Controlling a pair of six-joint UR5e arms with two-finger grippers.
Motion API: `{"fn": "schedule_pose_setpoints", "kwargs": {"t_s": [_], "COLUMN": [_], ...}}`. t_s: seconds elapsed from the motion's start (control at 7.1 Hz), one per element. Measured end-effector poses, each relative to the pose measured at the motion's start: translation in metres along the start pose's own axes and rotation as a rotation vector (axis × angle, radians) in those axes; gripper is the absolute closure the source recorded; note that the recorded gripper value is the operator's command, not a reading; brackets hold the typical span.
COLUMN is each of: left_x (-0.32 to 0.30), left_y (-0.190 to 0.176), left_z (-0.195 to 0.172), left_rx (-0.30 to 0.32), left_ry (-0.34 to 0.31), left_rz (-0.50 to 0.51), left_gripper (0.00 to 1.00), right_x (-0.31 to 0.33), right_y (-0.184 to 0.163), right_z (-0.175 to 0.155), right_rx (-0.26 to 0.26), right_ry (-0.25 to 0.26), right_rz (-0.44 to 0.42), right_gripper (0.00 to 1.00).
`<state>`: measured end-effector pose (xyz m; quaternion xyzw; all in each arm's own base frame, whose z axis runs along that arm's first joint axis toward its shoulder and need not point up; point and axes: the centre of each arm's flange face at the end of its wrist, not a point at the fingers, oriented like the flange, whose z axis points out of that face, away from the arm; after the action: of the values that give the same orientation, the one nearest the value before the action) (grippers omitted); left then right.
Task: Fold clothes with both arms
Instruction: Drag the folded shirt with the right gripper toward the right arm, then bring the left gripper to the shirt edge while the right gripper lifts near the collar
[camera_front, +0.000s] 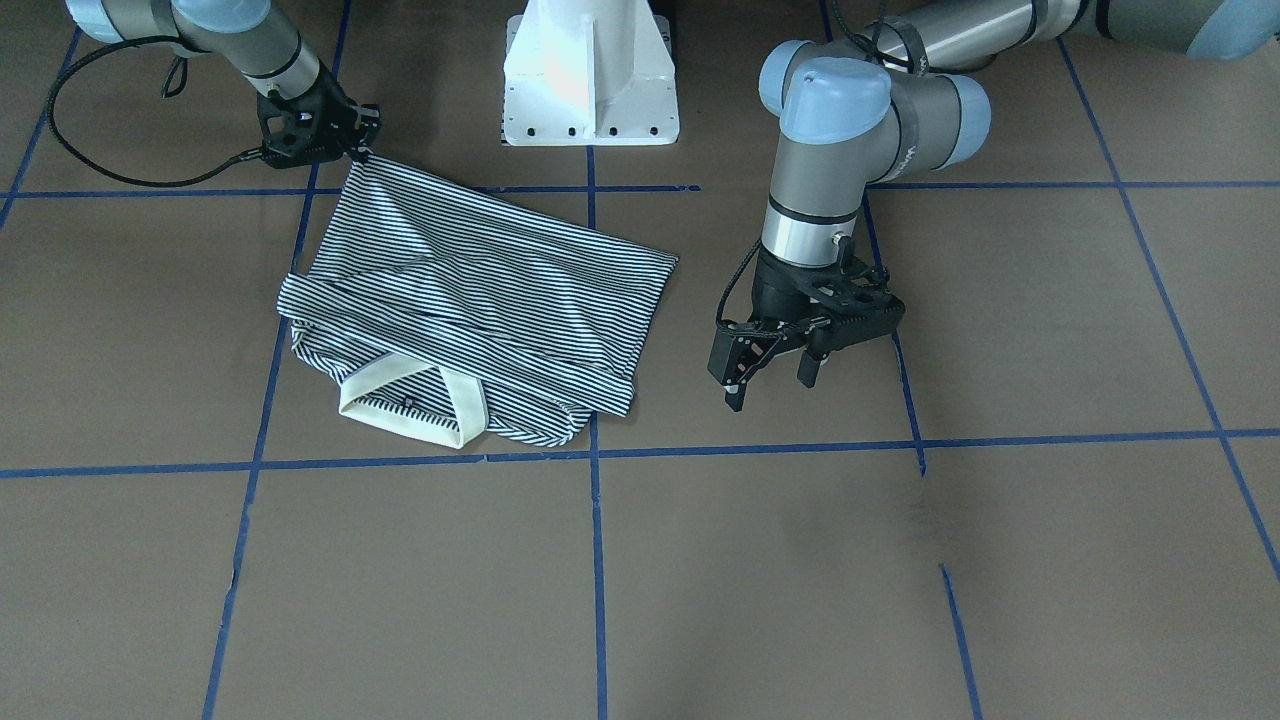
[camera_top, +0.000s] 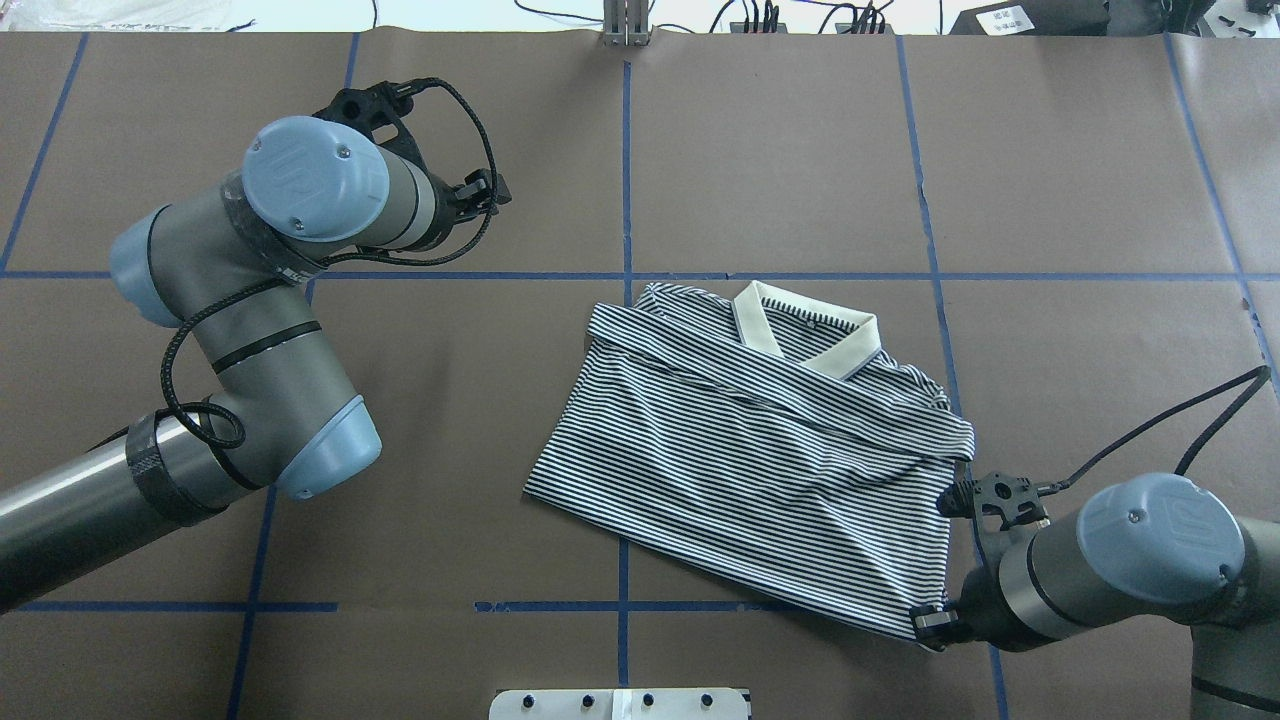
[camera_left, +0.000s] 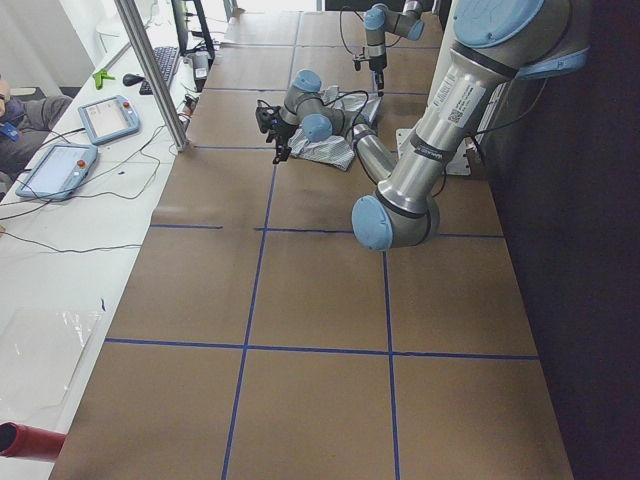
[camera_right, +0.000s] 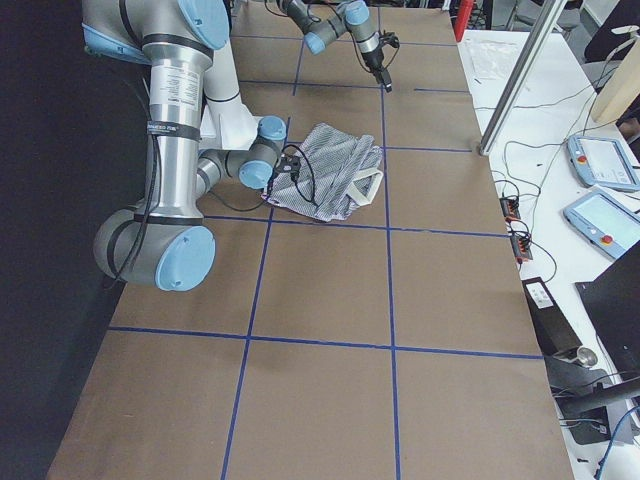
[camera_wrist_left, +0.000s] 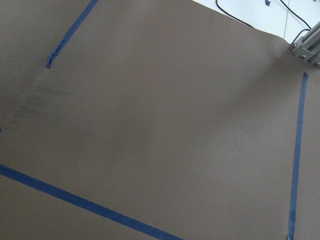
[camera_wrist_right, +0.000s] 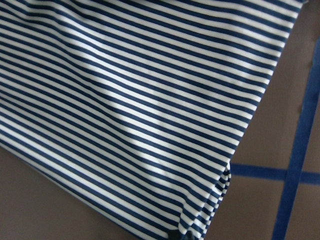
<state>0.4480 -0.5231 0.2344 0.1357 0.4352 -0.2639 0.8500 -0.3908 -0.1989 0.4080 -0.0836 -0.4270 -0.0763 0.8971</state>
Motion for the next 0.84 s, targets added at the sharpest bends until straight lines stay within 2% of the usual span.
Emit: {"fn": "schedule_pose_setpoints", "kwargs": {"t_s": [0.14,0.42,0.56,0.84], "left_x": [0.002,0.006,0.008,0.013], "left_y": [0.003,0.010,0.015,0.038], "left_z": [-0.004,-0.012,-0.017,-0.022], "left_rx": [-0.006,-0.036,-0.065,-0.129], "left_ry": [0.009,0.026,0.037,0.050], "left_rz": [0.003,0.008,0.013,0.028], "left_gripper": [0.00,0.00,0.00,0.00], "right_x": [-0.002,-0.007,-0.011,-0.022], "right_y": [0.013,0.018,0.011,-0.022], "right_z": [0.001,-0.001,-0.008,-0.035], "right_rx": [-0.026,-0.028,-0.008,0.068], "right_ry": [-0.002,-0.016,-0.031,-0.086], "right_rz": [-0.001,-0.002,0.005,0.028], "right_gripper": [0.00,0.00,0.00,0.00]}}
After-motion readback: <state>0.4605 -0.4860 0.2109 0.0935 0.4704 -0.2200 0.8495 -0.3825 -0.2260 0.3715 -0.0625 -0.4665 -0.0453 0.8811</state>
